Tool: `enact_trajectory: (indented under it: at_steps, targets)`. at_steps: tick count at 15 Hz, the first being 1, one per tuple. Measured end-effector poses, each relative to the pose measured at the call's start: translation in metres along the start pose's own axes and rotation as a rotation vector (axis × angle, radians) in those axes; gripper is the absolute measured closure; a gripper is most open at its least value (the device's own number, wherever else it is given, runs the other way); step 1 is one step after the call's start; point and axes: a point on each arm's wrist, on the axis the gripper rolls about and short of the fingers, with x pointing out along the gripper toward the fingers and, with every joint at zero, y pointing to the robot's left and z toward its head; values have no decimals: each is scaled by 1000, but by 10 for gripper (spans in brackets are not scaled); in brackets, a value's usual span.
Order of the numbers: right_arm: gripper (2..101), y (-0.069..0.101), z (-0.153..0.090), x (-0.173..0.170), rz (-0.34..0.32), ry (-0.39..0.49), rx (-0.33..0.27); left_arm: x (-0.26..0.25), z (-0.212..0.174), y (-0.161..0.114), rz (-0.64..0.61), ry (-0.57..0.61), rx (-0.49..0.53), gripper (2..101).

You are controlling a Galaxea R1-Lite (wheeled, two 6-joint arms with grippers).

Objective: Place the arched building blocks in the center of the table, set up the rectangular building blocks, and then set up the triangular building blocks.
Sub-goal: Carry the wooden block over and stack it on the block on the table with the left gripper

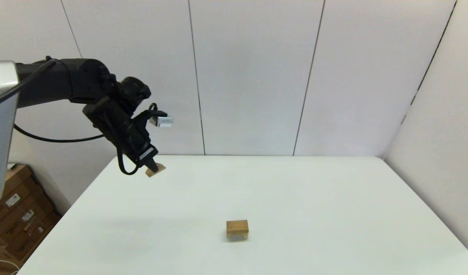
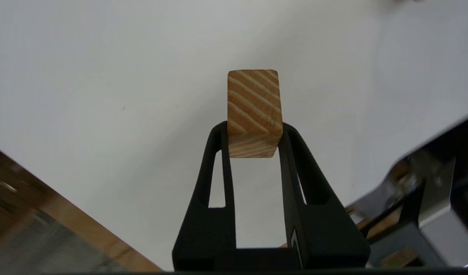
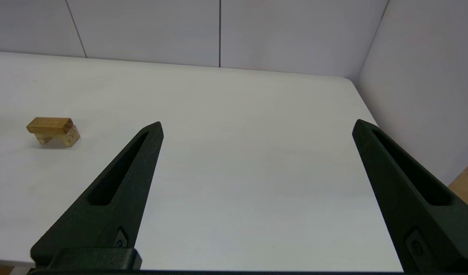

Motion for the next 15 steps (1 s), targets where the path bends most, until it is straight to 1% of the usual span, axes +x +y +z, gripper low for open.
enact_trajectory:
  at_steps: [3, 6, 9, 11, 13, 15]
  targets:
    - [43, 0, 0, 0, 0, 0, 0, -1, 18, -48, -39, 4, 220, 820]
    - [43, 0, 0, 0, 0, 0, 0, 20, 38, -90, -85, 6, 350, 820]
    - [43, 0, 0, 0, 0, 0, 0, 48, 52, -114, -116, 6, 425, 820]
    - [43, 0, 0, 0, 0, 0, 0, 68, 59, -120, -138, -3, 443, 820]
    - [43, 0, 0, 0, 0, 0, 0, 86, 62, -127, -218, -14, 461, 820]
    - [43, 0, 0, 0, 0, 0, 0, 99, 63, -131, -265, -14, 509, 820]
